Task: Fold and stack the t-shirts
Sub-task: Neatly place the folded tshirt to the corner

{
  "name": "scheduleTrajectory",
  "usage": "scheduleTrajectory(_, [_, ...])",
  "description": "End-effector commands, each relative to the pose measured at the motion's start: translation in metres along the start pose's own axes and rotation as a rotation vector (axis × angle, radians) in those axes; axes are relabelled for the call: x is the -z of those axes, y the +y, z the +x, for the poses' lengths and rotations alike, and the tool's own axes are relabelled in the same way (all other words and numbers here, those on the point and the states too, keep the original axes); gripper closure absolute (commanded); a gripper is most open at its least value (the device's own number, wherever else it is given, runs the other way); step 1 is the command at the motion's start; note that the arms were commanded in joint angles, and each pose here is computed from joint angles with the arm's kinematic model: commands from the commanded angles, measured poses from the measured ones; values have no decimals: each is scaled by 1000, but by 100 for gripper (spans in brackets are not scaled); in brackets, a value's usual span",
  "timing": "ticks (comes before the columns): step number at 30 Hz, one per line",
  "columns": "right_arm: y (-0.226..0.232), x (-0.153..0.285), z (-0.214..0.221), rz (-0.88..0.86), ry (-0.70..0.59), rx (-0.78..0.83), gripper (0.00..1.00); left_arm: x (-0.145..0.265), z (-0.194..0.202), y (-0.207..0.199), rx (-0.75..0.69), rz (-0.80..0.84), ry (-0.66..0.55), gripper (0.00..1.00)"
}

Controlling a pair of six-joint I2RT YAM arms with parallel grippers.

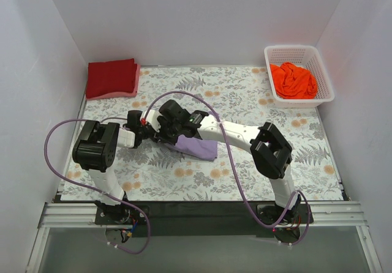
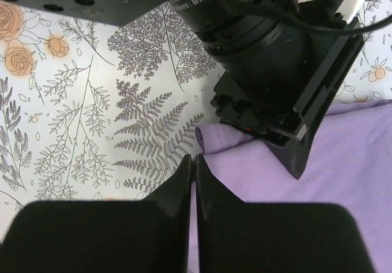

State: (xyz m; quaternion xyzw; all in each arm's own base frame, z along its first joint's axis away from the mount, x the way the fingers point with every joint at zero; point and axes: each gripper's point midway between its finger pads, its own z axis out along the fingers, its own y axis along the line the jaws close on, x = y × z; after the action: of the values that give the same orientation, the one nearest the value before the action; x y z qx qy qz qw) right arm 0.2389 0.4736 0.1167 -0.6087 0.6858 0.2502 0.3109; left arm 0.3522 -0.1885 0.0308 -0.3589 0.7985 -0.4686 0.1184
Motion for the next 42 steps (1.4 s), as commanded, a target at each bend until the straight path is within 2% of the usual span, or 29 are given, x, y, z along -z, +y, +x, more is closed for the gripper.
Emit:
scheduleTrajectory(1, [-5,-4,-27,0,-76,-5,99,-1,0,-3,-34,-8,-9,79])
scheduleTrajectory(2, [-5,-5,-30,-3,-83,-11,99,0,-1,-8,-57,-7,-13,93])
scheduleTrajectory(3, [-5,-5,-32,-6,-85,-15,99,-1,-7,-15,-96,-12,-27,100])
scheduleTrajectory(4, [-5,-4,-33,-11,-85,-20,93,1,-8,-7,-153,-61,-24,100])
scheduleTrajectory(5, [-4,-2,-32,-16,-81,-33,72,2,-13,-8,-203,-78,-43,100])
scheduleTrajectory(6, [-7,0,-30,-23,-82,-49,63,2,-20,-22,-258,-75,-61,100])
scheduleTrajectory(7, [-7,7,-33,-26,-96,-55,58,2,-21,-16,-276,-118,-48,100])
scheduleTrajectory(8, [-10,10,-30,-29,-95,-69,51,3,-23,-15,-367,-134,-33,100])
scheduleTrajectory(10, [-19,24,-26,-22,-97,-100,45,2,-29,-15,-457,-184,-2,100])
scheduleTrajectory(13, [-29,51,-22,-24,-118,-118,26,4,-49,-26,-534,-208,-29,100])
scheduleTrajectory(14, [-30,60,-23,-26,-131,-117,4,4,-57,-29,-608,-213,-32,100])
scheduleTrajectory(15, [-35,66,-11,-25,-122,-124,2,4,-64,-32,-642,-230,-49,100])
scheduleTrajectory(16, [-37,83,-18,-9,-151,-113,2,0,-69,-29,-664,-249,-36,100])
scheduleTrajectory(17, [-40,88,-13,0,-149,-117,2,-2,-84,-51,-766,-227,-56,100])
scheduleTrajectory(18, [-51,97,-7,28,-150,-130,2,-4,-94,-61,-803,-232,-71,100])
scheduleTrajectory(19, [-54,104,3,45,-140,-140,2,-11,-103,-50,-816,-273,-49,100])
scheduleTrajectory(20, [-64,110,12,69,-130,-160,2,-11,-123,-85,-879,-245,-105,100])
scheduleTrajectory(21, [-69,114,17,79,-128,-173,2,-13,-135,-86,-930,-262,-111,100])
scheduleTrajectory(22, [-71,119,27,86,-115,-192,1,-19,-150,-75,-925,-296,-102,100])
scheduleTrajectory(23, [-80,123,35,104,-111,-212,1,-21,-164,-81,-945,-304,-117,100])
scheduleTrajectory(24, [-83,128,39,111,-111,-222,2,-19,-183,-109,-993,-278,-165,100])
scheduleTrajectory(25, [-85,131,43,117,-108,-233,2,-18,-193,-116,-991,-269,-167,100])
scheduleTrajectory(26, [-89,133,53,126,-96,-254,2,-23,-212,-103,-962,-288,-164,100])
scheduleTrajectory(27, [-91,134,57,136,-90,-261,1,-16,-228,-134,-996,-246,-219,100])
scheduleTrajectory(30, [-92,138,67,151,-77,-272,2,-22,-248,-140,-1019,-240,-232,100])
scheduleTrajectory(31, [-91,139,68,150,-77,-274,2,-5,-271,-152,-1043,-233,-290,100])
scheduleTrajectory(35, [-89,136,77,144,-60,-290,2,6,-295,-179,-1160,-254,-394,100])
scheduleTrajectory(42, [-86,133,79,124,-59,-307,2,43,-312,-222,-1361,-285,-527,100])
